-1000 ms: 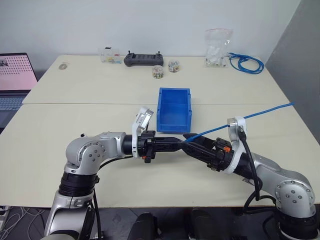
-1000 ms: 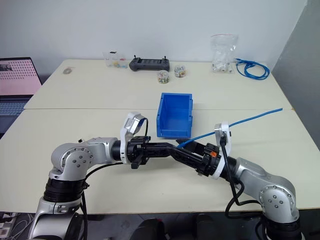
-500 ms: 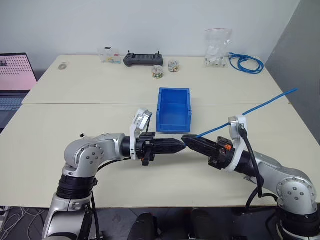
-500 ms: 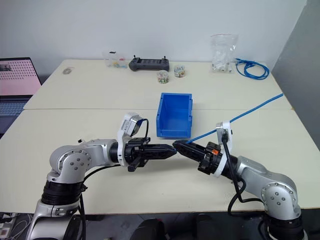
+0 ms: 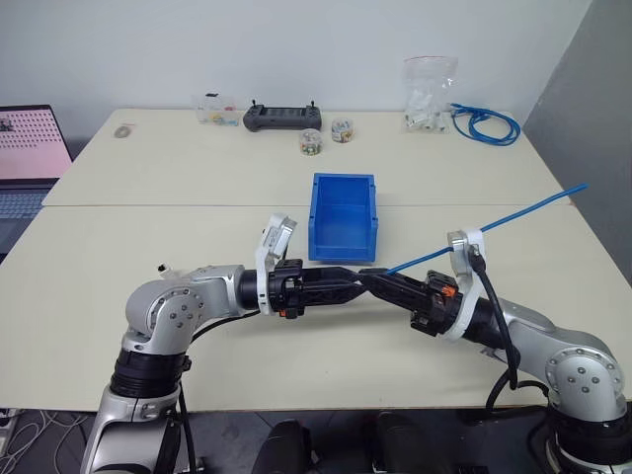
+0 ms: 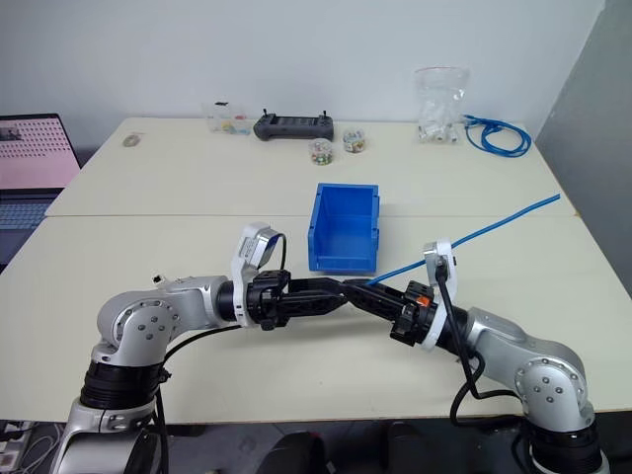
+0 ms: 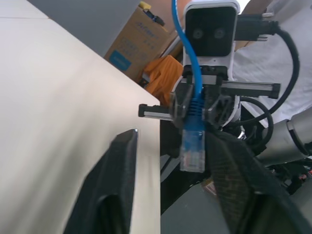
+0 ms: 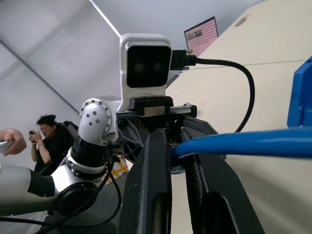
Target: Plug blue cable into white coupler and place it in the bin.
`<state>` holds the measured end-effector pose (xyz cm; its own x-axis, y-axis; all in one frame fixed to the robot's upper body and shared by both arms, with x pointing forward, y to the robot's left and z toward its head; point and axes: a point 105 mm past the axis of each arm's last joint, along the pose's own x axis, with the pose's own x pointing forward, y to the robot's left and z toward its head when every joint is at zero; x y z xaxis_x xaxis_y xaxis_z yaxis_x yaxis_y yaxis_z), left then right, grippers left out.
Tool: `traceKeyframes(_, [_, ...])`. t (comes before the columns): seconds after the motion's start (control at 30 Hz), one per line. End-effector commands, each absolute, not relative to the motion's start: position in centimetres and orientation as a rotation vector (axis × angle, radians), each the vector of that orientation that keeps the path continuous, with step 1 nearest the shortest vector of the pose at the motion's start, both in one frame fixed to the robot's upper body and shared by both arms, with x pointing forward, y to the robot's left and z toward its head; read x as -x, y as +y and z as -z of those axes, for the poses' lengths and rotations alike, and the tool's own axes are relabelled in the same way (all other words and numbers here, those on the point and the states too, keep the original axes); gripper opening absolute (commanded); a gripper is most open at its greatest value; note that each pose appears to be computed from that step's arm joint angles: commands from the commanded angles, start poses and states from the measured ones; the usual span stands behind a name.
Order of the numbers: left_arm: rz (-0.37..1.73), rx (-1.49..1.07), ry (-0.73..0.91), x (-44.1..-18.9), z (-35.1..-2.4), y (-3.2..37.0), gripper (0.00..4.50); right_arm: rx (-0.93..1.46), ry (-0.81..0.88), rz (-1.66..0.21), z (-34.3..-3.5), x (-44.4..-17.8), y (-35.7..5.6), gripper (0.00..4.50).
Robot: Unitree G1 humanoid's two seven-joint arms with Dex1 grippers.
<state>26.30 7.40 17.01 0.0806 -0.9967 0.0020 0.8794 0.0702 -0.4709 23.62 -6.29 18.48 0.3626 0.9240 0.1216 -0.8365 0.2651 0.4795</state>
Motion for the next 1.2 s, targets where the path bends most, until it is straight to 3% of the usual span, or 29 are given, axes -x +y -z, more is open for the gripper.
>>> traceKeyframes(0.03, [1.396, 0.311, 0.311, -26.1, -17.6, 8.9, 3.24, -0.495, 0.143, -1.253, -19.6, -23.4, -6.1, 0.11])
traceKeyframes(0.27, [1.222, 0.168, 0.349, -23.7, -15.4, 12.8, 4.50, -0.479, 0.138, -1.237, -19.1, -24.1, -6.5, 0.11])
traceKeyframes(0.53, [0.864, 0.014, 0.389, -21.0, -12.0, 18.2, 4.50, -0.473, 0.149, -1.272, -18.3, -24.8, -5.6, 0.11])
traceKeyframes(0.67, [0.689, -0.095, 0.480, -19.3, -9.7, 22.8, 4.50, -0.459, 0.160, -1.298, -17.8, -25.0, -5.0, 0.11])
traceKeyframes(0.9, [0.403, -0.409, 0.440, -22.1, -10.5, 32.2, 4.50, -0.428, 0.166, -1.335, -17.5, -25.2, -4.4, 0.11])
traceKeyframes(1.2, [0.409, -0.444, 0.415, -26.6, -11.8, 35.5, 4.50, -0.408, 0.154, -1.357, -17.7, -24.9, -3.6, 0.11])
